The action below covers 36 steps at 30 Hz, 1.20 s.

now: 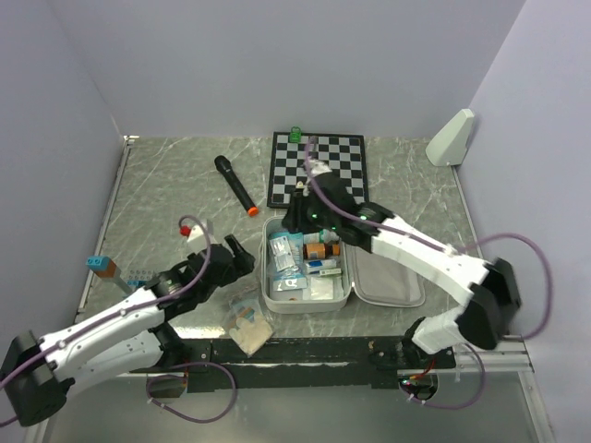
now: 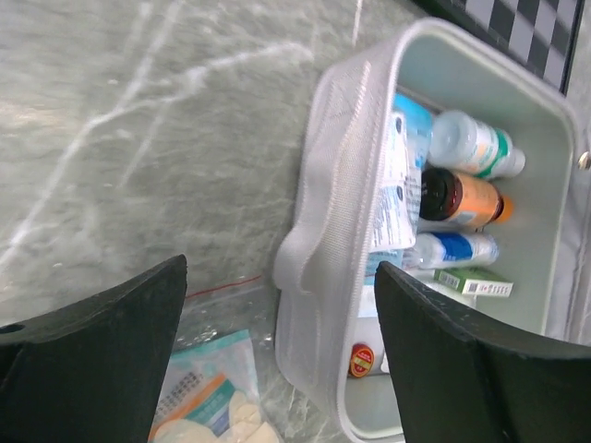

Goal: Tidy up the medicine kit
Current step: Adjust the medical item in the medicine box, then adjust the medicine box at the center of the board.

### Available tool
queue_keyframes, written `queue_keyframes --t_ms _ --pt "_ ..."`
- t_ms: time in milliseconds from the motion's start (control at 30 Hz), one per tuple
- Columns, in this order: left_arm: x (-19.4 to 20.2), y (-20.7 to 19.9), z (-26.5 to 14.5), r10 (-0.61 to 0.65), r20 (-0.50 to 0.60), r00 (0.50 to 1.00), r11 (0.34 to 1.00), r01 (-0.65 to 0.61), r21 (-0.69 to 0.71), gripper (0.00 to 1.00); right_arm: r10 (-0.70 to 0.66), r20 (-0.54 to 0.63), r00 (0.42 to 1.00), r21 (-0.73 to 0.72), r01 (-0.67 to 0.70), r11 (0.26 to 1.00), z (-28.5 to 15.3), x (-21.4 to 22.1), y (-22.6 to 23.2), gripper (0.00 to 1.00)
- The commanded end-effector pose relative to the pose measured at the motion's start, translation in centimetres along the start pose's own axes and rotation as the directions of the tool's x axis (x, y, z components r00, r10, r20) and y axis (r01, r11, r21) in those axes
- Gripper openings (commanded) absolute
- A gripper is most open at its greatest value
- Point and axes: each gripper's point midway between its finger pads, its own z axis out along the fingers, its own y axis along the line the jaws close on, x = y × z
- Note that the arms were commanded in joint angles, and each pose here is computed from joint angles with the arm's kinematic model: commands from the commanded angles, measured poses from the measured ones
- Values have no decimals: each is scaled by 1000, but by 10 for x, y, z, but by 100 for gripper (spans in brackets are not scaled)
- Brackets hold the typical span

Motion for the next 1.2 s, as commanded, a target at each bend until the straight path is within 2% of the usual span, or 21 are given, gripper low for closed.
queue_keyframes --t_ms 0,200,300,400,633,800,1000,1167 --pt "-2 -55 9 69 -24 997 986 -64 154 84 -42 106 993 262 13 965 -71 -10 -52 48" --pt "14 -82 41 213 -88 973 966 -196 166 78 35 129 991 440 -89 894 -118 42 -128 51" --pt "17 -76 58 265 -100 959 962 -255 98 77 92 178 980 447 -164 879 -133 48 -143 60" --pt "17 -62 75 285 -114 952 958 -286 12 74 138 220 966 428 -222 876 -142 49 -151 63" --pt "10 -24 100 262 -133 956 952 -279 -127 64 203 239 950 445 -293 846 -152 54 -167 65" --pt "-5 -8 99 223 -102 969 956 -238 -171 49 261 247 933 454 -349 820 -154 66 -182 69" --pt "-27 5 92 213 -69 975 949 -223 -223 46 326 272 906 439 -418 795 -154 74 -192 74" --pt "-37 21 86 196 -58 979 942 -204 -265 47 392 241 888 400 -459 794 -146 85 -192 83"
